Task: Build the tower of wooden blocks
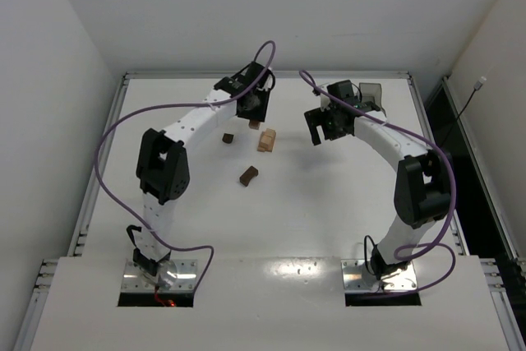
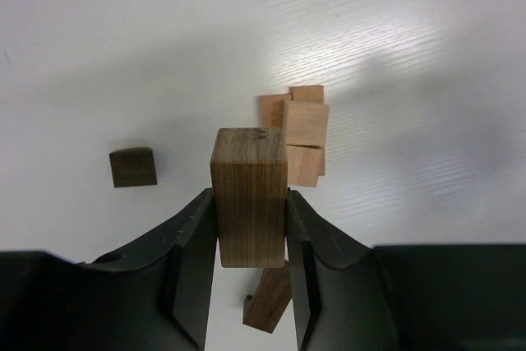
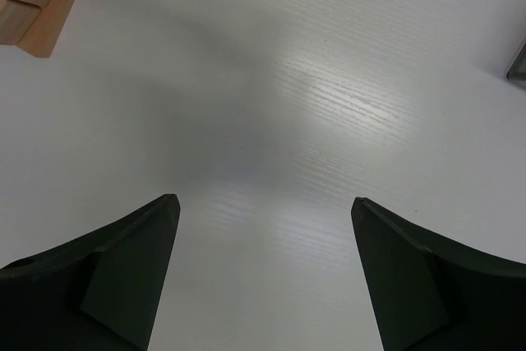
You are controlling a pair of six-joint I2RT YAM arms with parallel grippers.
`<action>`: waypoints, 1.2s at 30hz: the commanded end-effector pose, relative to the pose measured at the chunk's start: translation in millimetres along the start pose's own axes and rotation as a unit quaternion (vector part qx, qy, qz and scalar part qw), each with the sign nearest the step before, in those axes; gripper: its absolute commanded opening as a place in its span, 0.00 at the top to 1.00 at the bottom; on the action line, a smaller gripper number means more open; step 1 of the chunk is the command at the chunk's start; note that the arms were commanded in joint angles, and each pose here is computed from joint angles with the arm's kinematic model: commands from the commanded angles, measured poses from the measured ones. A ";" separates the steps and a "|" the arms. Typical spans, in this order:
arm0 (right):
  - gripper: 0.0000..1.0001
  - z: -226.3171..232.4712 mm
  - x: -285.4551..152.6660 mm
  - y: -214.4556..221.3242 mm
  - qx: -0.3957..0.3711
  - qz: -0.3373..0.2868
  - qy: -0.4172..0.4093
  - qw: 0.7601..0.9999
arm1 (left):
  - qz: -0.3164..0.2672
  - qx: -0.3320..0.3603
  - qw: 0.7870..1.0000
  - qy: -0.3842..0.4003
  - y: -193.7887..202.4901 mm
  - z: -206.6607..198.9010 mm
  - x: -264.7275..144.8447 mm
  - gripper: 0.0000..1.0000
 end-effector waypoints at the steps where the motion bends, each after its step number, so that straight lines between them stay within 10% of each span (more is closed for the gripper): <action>1: 0.17 3.6 -3.9 -13.3 -0.005 -0.019 -0.005 1.000 | 0.002 0.021 0.999 0.038 -7.9 -19.8 3.3 1.00; 36: 0.17 0.8 -0.9 -8.1 -0.001 -0.015 -0.007 1.000 | 0.038 0.080 0.991 0.099 6.5 -38.8 37.7 1.00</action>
Point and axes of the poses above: each gripper's point midway between its finger pads, its own x axis out along the fingers, its own z axis along the line the jaws close on, y = z × x, the point moved 3 cm from there along -x, back along the fingers, and after that the axes turned 8 degrees about x, right-handed, at the moved point
